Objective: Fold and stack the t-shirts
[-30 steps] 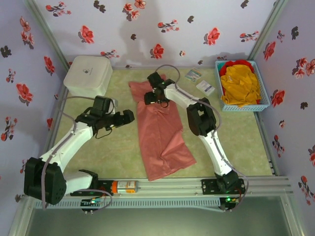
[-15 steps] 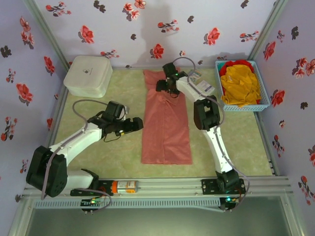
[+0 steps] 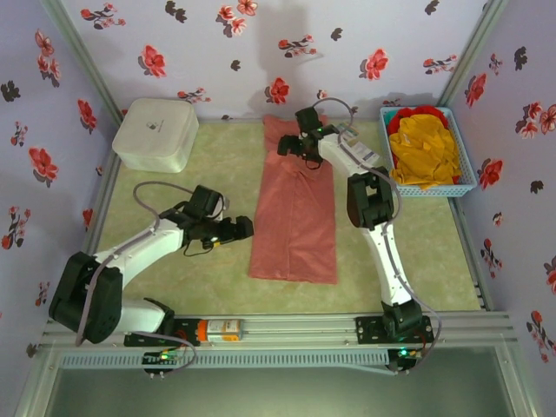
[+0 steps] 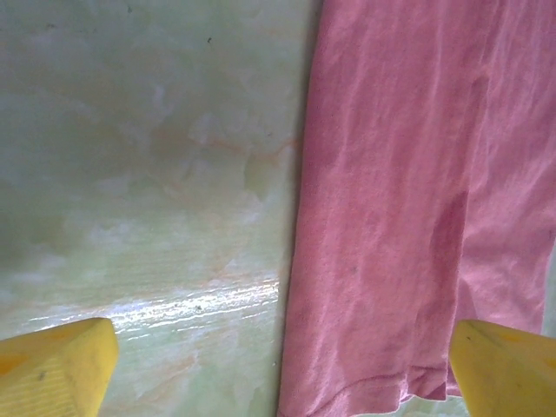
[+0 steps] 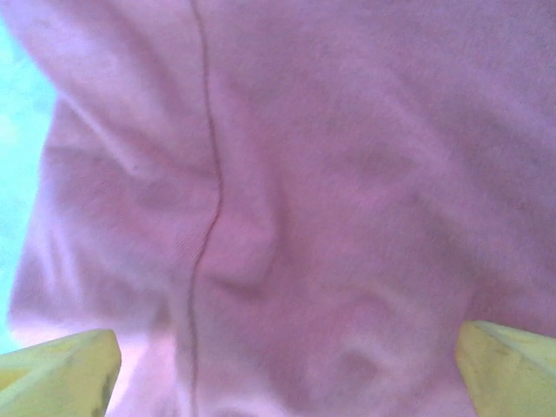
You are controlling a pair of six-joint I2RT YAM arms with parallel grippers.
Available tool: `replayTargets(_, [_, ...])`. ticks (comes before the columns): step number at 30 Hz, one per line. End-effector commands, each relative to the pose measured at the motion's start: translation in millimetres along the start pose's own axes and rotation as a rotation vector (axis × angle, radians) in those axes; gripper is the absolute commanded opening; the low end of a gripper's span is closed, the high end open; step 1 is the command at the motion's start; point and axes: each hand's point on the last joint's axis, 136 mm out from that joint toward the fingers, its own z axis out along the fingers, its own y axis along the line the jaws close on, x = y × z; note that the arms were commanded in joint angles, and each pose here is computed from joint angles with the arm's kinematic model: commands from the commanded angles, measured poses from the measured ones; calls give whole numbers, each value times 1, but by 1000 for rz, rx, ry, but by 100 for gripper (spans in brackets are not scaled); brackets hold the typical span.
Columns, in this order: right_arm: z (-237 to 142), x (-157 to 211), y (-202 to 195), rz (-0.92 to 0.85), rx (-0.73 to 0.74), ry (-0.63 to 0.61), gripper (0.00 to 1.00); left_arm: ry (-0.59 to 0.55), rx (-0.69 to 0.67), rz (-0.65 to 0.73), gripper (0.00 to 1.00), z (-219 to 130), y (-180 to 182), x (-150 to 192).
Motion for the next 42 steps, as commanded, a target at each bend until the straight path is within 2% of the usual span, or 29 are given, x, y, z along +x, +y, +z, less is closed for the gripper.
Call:
replayTargets(1, [-71, -39, 38, -52, -80, -130, 100, -3, -10, 59, 94, -6, -3, -1])
replayTargets(5, [-106, -33, 45, -67, -66, -157, 99, 15, -16, 88, 93, -7, -6, -3])
replayTargets(8, [-123, -11, 32, -39, -31, -108, 99, 37, -15, 103, 93, -7, -6, 0])
replayTargets(9, [-129, -1, 27, -30, -23, -91, 95, 45, -15, 104, 93, -7, -6, 2])
replayTargets(13, [-144, 44, 7, 34, -35, -59, 86, 90, -2, 103, 90, -3, -5, 13])
replayTargets(19, [-169, 140, -38, 110, 60, 96, 75, 167, 6, 55, 78, 14, -2, 40])
replayTargets(22, [-186, 186, -55, 149, 83, 148, 74, 183, 35, 22, 71, 21, -6, 52])
replayTargets(25, [-203, 232, -75, 202, 119, 204, 73, 200, 47, 9, 70, 24, -10, 63])
replayTargets(30, [-233, 283, -96, 223, 147, 231, 72, 231, 43, -14, 64, 32, -16, 77])
replayTargets(37, [-225, 340, -96, 278, 86, 326, 61, 261, 43, -52, 51, 47, -22, 89])
replayTargets(42, [-213, 361, -94, 290, 74, 349, 57, 280, 26, -72, 43, 52, -18, 98])
